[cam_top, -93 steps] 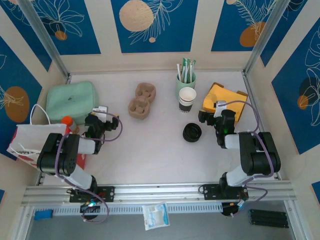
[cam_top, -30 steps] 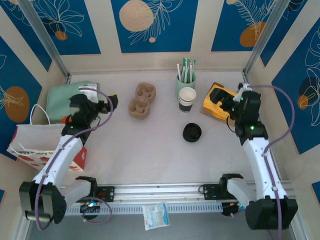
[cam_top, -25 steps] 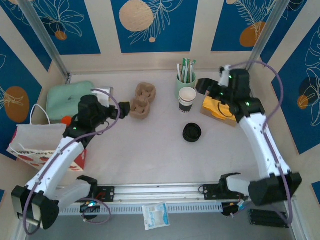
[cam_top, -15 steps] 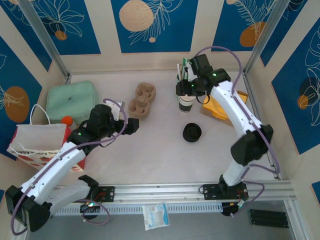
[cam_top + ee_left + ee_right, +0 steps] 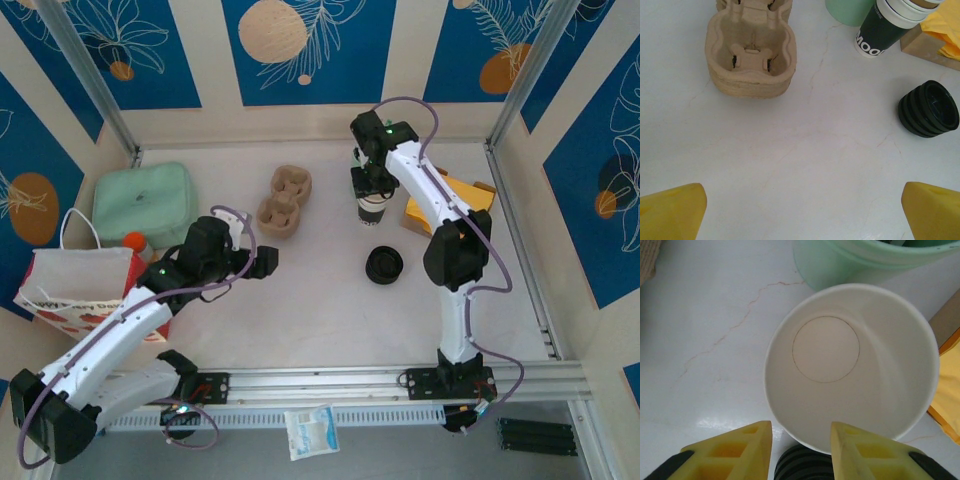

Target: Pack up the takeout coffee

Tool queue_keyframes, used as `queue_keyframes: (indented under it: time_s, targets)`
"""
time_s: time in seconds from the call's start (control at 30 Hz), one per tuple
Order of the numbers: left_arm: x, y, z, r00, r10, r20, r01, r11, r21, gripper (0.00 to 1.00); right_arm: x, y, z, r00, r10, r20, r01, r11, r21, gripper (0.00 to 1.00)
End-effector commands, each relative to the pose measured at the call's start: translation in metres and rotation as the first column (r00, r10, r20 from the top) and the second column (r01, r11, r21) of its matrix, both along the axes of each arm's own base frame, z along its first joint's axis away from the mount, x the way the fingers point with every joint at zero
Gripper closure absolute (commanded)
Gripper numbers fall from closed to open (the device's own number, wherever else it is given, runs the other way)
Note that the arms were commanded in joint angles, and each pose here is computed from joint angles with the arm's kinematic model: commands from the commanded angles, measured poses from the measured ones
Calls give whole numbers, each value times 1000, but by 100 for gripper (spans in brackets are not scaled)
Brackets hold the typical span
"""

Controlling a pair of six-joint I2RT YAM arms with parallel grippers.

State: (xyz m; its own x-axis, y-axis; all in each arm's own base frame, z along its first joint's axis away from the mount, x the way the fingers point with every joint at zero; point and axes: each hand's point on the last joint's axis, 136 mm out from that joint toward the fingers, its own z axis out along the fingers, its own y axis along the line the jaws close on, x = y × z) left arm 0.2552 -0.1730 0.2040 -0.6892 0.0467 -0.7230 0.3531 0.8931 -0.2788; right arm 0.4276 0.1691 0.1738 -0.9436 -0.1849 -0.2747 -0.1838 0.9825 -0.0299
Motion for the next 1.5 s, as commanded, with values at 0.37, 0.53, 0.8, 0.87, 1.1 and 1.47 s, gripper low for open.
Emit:
queue_keyframes:
  time_s: [0.37,0.53,0.8,0.87,1.1,1.47]
  targets:
    - [-3,-3,-1,1000,-5,-7,5,1000,-3,0,6,16,-5,999,36,-27,-37,999,-16,62]
    - [-4,-3,-1,1000,-7,-11,7,1000,-1,0,8,18,-8,999,35,-35,-35,999,-19,62]
    - [-6,-2,2,1000,-10,-2,10,1000,-3,1,11,15,-14,999,26,-46,-27,999,-28,63]
    - [-6,-2,3,1000,-12,0,12,1000,-5,1,11,14,-15,998,26,-49,-28,999,-30,64]
    - [-5,-3,3,1000,-15,2,15,1000,-4,1,13,12,-14,999,22,-46,-24,999,-32,74]
    - [-5,-4,3,1000,-18,-1,18,1000,-9,1,12,10,-13,998,35,-44,-37,998,-42,100]
